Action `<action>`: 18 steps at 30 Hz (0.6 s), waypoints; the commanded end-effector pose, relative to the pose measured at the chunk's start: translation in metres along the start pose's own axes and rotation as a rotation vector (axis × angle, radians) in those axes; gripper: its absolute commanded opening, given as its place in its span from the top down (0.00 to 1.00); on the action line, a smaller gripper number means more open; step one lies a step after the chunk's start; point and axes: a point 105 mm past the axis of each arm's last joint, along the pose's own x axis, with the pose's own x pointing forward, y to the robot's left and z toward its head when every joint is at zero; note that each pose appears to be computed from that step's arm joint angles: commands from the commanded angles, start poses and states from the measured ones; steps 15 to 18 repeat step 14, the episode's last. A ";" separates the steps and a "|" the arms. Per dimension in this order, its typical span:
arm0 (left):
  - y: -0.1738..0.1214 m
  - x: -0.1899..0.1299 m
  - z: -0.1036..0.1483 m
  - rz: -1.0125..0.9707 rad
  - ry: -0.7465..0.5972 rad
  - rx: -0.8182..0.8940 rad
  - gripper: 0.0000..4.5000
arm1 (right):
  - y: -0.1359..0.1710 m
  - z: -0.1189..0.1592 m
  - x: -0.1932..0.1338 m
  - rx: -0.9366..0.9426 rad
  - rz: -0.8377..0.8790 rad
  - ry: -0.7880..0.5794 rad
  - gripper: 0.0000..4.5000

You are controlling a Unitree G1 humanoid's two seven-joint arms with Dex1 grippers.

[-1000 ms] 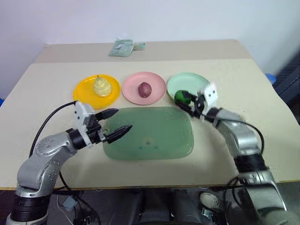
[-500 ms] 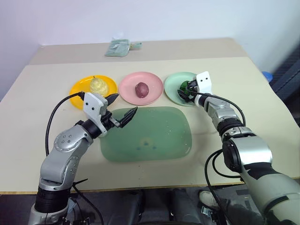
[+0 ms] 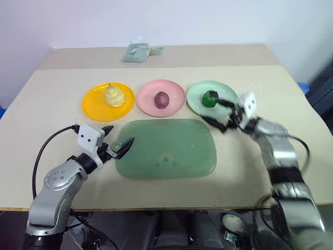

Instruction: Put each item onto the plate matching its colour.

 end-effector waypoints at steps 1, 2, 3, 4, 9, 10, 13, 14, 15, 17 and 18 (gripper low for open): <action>-0.002 -0.006 0.015 -0.003 -0.057 0.043 0.00 | 0.013 0.030 -0.027 -0.060 -0.050 -0.027 0.01; -0.003 -0.008 0.015 -0.004 -0.057 0.043 0.00 | 0.015 0.027 -0.036 -0.059 -0.073 -0.005 0.01; -0.003 -0.012 0.015 -0.005 -0.055 0.041 0.00 | 0.016 0.023 -0.045 -0.053 -0.110 0.016 0.01; -0.004 -0.016 0.014 -0.004 -0.049 0.041 0.00 | 0.016 0.020 -0.054 -0.047 -0.145 0.034 0.01; -0.001 -0.035 0.008 -0.017 -0.003 0.054 0.00 | 0.021 0.007 -0.084 -0.036 -0.233 0.111 0.01; 0.001 -0.037 0.007 -0.019 0.006 0.059 0.00 | 0.022 0.008 -0.086 -0.036 -0.240 0.114 0.01; 0.001 -0.041 0.006 -0.050 0.029 0.062 0.00 | 0.021 0.010 -0.090 -0.034 -0.256 0.117 0.01; -0.001 -0.042 0.006 -0.068 0.031 0.052 0.00 | 0.021 0.011 -0.090 -0.035 -0.257 0.118 0.01; -0.001 -0.042 0.006 -0.068 0.031 0.052 0.00 | 0.021 0.011 -0.090 -0.035 -0.257 0.118 0.01; -0.001 -0.042 0.006 -0.068 0.031 0.052 0.00 | 0.021 0.011 -0.090 -0.035 -0.257 0.118 0.01; -0.001 -0.042 0.006 -0.068 0.031 0.052 0.00 | 0.021 0.011 -0.090 -0.035 -0.257 0.118 0.01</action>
